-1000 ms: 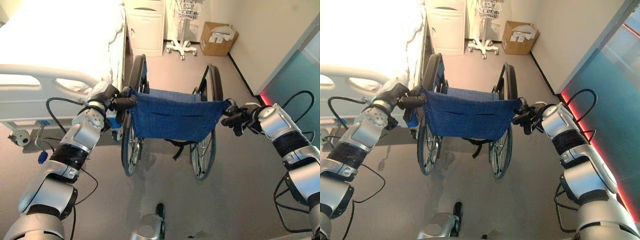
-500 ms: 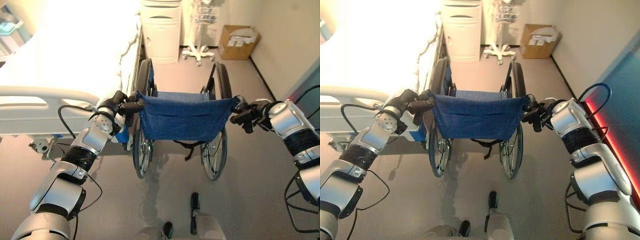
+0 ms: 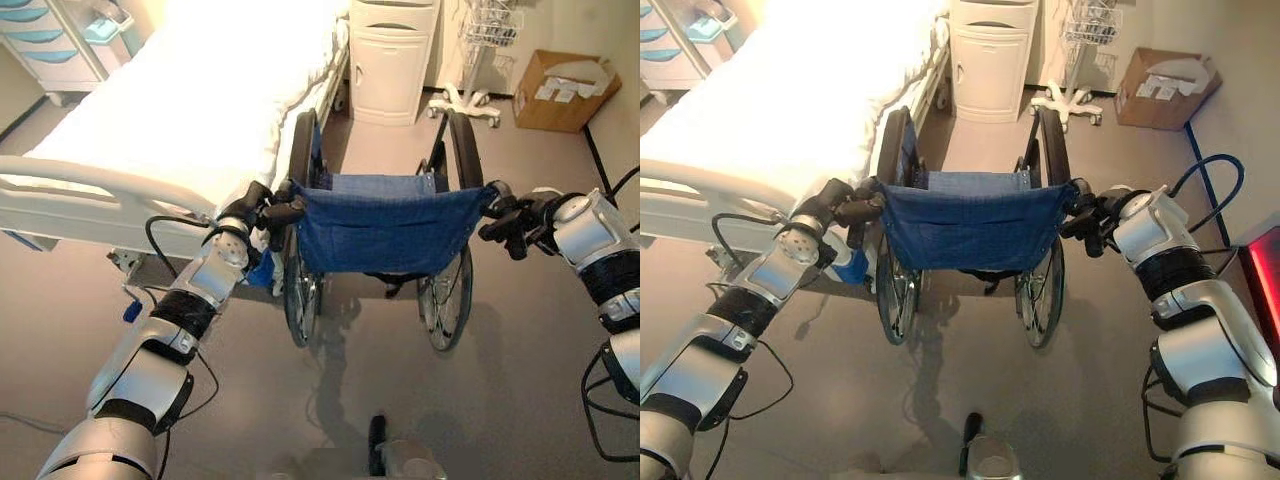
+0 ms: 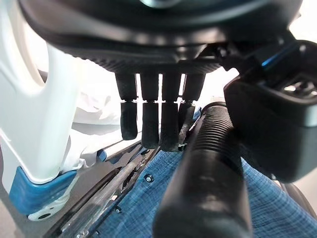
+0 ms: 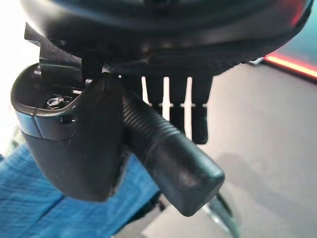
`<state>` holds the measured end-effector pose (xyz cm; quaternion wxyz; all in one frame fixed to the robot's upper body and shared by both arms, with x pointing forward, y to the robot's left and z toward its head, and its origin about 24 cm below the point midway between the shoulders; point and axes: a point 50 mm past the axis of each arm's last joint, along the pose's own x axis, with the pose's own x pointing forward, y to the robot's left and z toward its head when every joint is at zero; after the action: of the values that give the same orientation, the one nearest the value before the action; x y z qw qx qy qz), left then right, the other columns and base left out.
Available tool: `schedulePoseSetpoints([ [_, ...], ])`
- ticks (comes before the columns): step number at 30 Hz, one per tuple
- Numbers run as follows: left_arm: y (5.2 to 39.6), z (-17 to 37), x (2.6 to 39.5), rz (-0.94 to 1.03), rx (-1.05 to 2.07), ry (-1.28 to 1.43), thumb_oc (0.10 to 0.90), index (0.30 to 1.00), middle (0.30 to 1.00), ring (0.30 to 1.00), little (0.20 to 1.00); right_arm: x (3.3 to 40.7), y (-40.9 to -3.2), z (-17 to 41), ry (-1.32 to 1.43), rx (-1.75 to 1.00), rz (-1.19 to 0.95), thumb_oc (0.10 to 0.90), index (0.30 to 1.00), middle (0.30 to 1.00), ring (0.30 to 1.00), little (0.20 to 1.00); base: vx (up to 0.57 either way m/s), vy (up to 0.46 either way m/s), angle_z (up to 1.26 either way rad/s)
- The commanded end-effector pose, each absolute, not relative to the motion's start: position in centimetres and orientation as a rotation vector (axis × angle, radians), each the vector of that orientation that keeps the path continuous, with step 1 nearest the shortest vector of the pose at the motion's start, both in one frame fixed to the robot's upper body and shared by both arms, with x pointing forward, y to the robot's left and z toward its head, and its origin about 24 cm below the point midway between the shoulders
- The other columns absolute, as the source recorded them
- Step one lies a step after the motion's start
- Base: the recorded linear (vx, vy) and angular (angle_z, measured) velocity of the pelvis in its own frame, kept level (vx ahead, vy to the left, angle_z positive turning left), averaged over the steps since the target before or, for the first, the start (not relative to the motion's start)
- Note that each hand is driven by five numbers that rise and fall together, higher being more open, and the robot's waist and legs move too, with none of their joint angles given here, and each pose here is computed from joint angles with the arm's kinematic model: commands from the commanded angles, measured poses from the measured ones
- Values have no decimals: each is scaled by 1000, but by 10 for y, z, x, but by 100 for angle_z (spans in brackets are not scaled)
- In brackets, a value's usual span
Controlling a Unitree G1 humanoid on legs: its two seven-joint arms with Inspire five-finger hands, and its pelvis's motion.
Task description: Push the wheelchair next to the bed
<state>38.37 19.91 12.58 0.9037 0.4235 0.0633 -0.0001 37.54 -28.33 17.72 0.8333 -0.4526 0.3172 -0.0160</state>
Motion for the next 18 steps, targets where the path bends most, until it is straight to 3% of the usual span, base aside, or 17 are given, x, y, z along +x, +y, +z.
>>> schedulePoseSetpoints([
  [1,167,95,366,-255,819,118,400,300,300,300,300,383,-252,179,551,-1115,60,400,300,300,300,300,474,50,-77],
  [9,194,93,364,-212,830,191,400,300,300,300,300,382,-245,165,648,-1120,182,400,300,300,300,300,505,225,-91],
  [18,206,112,375,-190,884,205,400,300,300,300,300,379,-248,139,676,-1060,208,400,300,300,300,300,265,160,-10],
])
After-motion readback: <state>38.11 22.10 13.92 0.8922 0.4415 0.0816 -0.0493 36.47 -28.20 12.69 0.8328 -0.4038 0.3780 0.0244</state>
